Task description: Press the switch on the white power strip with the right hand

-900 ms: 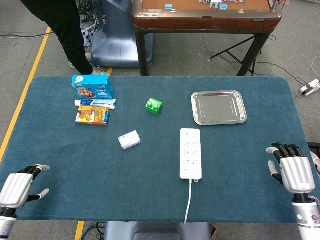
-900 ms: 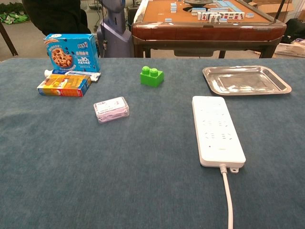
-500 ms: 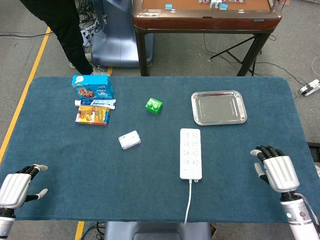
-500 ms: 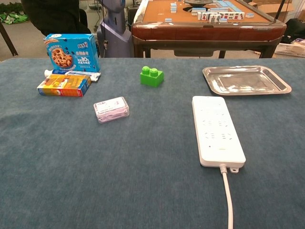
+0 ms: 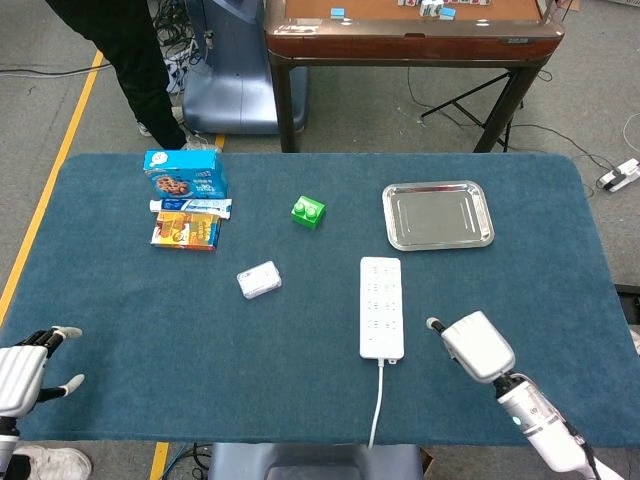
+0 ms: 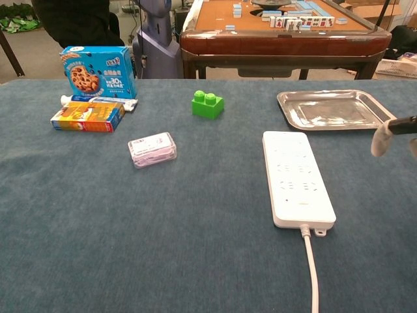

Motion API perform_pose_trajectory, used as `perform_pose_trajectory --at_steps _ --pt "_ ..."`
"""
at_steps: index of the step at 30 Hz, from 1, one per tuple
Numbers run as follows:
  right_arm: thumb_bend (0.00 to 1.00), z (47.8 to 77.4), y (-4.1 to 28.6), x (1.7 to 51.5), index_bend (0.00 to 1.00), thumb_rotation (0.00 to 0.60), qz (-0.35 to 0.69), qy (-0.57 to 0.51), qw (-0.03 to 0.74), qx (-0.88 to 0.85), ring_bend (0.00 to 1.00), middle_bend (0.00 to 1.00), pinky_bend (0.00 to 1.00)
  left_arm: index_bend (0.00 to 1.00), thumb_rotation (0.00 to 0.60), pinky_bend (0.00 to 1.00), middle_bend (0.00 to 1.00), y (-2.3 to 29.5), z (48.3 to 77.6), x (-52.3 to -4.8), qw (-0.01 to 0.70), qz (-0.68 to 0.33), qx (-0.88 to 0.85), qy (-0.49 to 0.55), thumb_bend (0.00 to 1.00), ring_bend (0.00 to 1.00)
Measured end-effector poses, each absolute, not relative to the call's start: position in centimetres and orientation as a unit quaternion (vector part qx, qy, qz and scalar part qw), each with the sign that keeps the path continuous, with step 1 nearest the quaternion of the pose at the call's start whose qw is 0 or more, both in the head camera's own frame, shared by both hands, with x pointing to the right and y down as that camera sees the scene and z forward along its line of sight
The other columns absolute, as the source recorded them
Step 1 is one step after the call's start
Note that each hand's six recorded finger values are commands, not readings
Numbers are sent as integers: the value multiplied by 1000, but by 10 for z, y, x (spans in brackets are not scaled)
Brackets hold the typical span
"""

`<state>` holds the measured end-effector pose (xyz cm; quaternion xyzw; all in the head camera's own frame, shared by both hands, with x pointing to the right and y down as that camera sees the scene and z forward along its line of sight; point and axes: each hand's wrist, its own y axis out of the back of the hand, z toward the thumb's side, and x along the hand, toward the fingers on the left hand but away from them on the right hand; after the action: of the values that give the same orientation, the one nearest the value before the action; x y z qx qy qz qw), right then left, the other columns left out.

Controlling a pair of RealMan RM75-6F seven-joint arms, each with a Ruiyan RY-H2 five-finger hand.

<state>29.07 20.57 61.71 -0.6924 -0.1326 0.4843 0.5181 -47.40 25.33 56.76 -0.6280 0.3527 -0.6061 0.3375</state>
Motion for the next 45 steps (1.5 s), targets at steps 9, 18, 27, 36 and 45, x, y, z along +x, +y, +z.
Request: perform_pose_trajectory --at_steps 9,18,27,36,45 --pt "962 643 210 252 380 600 472 -70 519 -709 1000 1000 1000 399 600 534 369 252 565 -480 333 -610 -623 359 98 364" --pt "981 659 209 234 361 600 463 -51 517 -718 1000 1000 1000 399 600 534 369 252 565 -483 329 -612 -621 361 99 364" --pt "1000 667 211 229 325 600 456 -44 500 -735 1000 1000 1000 399 600 534 369 253 565 -484 327 -614 -620 362 99 364" --pt "1000 670 215 231 325 600 453 -33 489 -745 1000 1000 1000 399 600 534 369 253 565 -484 328 -615 -620 361 98 364" --pt "1000 673 214 230 325 600 452 -29 488 -746 1000 1000 1000 399 600 534 369 253 564 -484 328 -614 -619 362 98 364"
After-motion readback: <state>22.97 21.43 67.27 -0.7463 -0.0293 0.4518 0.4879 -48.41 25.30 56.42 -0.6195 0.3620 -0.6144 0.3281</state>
